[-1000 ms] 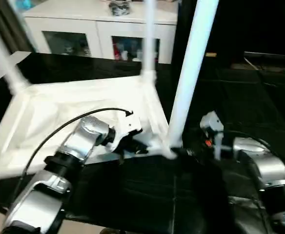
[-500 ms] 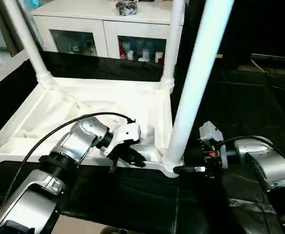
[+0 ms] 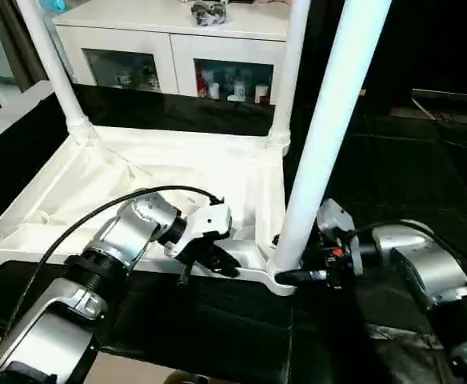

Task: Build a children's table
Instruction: Rotate leg to tighten

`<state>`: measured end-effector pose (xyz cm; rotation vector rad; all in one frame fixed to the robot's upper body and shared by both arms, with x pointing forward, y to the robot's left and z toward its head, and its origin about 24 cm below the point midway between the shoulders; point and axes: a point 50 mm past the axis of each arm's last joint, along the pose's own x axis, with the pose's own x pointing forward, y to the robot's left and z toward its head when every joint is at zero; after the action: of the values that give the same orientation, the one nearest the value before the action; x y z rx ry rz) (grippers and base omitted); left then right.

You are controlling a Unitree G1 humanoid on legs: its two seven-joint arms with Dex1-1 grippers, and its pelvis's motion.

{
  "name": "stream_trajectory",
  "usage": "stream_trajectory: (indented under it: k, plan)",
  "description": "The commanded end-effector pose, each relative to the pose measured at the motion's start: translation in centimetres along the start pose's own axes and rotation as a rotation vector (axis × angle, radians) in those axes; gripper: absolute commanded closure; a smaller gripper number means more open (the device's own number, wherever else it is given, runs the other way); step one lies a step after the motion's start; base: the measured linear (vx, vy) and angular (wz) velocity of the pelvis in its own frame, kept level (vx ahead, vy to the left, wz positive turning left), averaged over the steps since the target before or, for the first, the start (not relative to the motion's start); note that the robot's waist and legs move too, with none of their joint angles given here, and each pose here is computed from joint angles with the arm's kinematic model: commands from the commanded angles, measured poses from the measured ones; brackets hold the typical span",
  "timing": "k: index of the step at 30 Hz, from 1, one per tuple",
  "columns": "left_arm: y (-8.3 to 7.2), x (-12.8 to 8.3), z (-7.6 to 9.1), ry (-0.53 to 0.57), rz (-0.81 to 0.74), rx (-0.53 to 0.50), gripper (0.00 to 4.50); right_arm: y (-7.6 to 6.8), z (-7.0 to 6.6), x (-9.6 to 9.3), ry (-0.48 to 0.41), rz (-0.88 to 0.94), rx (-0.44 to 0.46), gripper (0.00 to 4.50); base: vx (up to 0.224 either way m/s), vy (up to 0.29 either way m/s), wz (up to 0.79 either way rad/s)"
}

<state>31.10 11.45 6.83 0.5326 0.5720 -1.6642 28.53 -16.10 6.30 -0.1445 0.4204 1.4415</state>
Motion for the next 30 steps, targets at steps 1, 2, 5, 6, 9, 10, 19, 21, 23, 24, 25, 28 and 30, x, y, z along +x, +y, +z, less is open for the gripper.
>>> stream_trajectory:
  k: [1, 2, 5, 6, 9, 10, 19, 21, 23, 24, 25, 28, 30]
  plan:
    - [0.0, 0.3, 1.0, -0.005, -0.04, 0.058, 4.5, -0.1, 0.1, 0.1, 0.008, 0.003, -0.002, 0.94, 0.0, 0.0, 0.0]
    - [0.0, 0.3, 1.0, -0.006, -0.038, 0.057, 4.5, -0.1, 0.1, 0.1, 0.009, 0.005, -0.001, 1.04, 0.0, 0.0, 0.0]
    - [0.0, 0.3, 1.0, -0.006, -0.034, 0.057, 4.5, 0.0, 0.0, 0.1, 0.012, 0.011, 0.0, 1.31, 0.0, 0.0, 0.0]
    - [0.0, 0.3, 1.0, -0.007, -0.033, 0.057, 4.5, 0.0, 0.0, 0.2, 0.013, 0.013, 0.0, 1.37, 0.0, 0.0, 0.0]
    - [0.0, 0.2, 1.0, -0.008, -0.03, 0.056, 4.5, 0.1, -0.1, 0.2, 0.017, 0.019, -0.001, 1.7, 0.0, 0.0, 0.0]
    - [0.0, 0.3, 1.0, -0.009, -0.03, 0.056, 4.5, 0.2, -0.1, 0.3, 0.019, 0.021, -0.001, 1.78, 0.0, 0.0, 0.0]
    - [0.1, 0.3, 1.0, -0.021, -0.011, 0.043, 4.5, 0.5, -0.4, 0.5, 0.015, 0.035, 0.007, 1.94, 0.0, 0.0, 0.0]
    - [0.2, 0.4, 1.0, -0.031, 0.005, 0.032, 4.5, 0.6, -0.5, 0.7, 0.005, 0.033, 0.017, 1.94, 0.0, 0.0, 0.0]
    - [0.2, 0.4, 1.0, -0.034, 0.01, 0.027, 4.5, 0.7, -0.5, 0.7, 0.003, 0.031, 0.019, 1.94, 0.0, 0.0, 0.0]
    - [0.3, 0.4, 1.1, -0.043, 0.022, 0.017, 4.5, 0.7, -0.5, 0.8, -0.009, 0.026, 0.028, 1.94, 0.0, 0.0, 0.0]
    - [0.4, 0.4, 1.1, -0.049, 0.031, 0.01, 4.5, 0.8, -0.6, 0.9, -0.017, 0.021, 0.035, 1.94, 0.0, 0.0, 0.0]
    - [1.0, 0.6, 1.6, -0.086, 0.096, -0.024, 4.5, 0.7, -0.6, 1.4, -0.051, -0.034, 0.073, 1.94, 0.0, 0.0, 0.0]
    - [2.0, 0.8, 2.7, -0.158, 0.22, -0.105, 4.5, 0.0, -1.0, 2.5, -0.068, -0.197, 0.108, 1.94, 0.0, 0.0, 0.0]
